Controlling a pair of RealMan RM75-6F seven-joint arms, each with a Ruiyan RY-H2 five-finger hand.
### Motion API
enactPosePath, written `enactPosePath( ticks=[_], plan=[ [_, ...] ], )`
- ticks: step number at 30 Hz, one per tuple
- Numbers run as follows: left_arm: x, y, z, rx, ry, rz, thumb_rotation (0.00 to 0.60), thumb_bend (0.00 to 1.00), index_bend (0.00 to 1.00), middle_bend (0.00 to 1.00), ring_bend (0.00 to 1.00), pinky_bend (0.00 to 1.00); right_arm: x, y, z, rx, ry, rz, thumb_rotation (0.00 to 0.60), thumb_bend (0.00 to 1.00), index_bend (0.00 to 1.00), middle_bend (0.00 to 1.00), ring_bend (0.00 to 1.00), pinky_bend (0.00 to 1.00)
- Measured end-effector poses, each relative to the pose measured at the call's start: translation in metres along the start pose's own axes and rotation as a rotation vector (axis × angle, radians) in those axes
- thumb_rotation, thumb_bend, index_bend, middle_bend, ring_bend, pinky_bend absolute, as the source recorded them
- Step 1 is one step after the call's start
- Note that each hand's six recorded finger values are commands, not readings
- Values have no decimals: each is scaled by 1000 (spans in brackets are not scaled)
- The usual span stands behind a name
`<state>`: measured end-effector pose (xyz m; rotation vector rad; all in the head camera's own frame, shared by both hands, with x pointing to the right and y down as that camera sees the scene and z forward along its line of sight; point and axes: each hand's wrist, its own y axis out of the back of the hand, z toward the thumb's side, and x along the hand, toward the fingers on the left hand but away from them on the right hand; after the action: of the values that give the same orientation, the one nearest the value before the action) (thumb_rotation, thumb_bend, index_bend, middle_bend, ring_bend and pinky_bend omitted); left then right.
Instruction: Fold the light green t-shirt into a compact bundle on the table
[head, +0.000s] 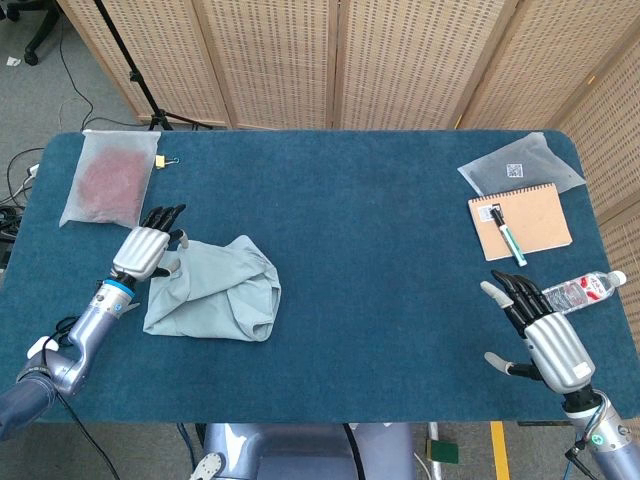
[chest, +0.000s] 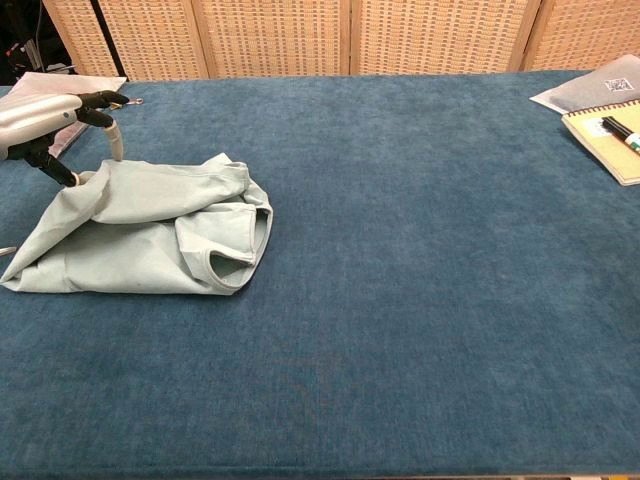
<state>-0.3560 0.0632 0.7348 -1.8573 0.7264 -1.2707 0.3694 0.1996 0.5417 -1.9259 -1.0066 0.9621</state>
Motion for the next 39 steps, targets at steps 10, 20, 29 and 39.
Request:
enactPosePath(
  ticks=[10, 20, 29, 39],
  plan=[
    [1, -3, 2, 13, -9, -6, 600, 417, 547, 0, 0, 0, 0, 0, 0, 0, -2, -1, 600, 142, 0, 0, 0, 55],
    [0, -4, 4, 20, -18, -9, 600, 581, 594, 0, 0, 0, 0, 1, 0, -2, 0, -2, 600, 142, 0, 0, 0, 55],
    [-2, 2, 6, 31, -38, 15, 600, 591, 632, 0, 0, 0, 0, 1, 0, -2, 0, -4, 600, 140, 0, 0, 0, 55],
    [-19, 28, 29, 52, -157, 121, 600, 607, 665, 0, 0, 0, 2, 3, 2, -6, 5, -9, 600, 142, 0, 0, 0, 55]
  ],
)
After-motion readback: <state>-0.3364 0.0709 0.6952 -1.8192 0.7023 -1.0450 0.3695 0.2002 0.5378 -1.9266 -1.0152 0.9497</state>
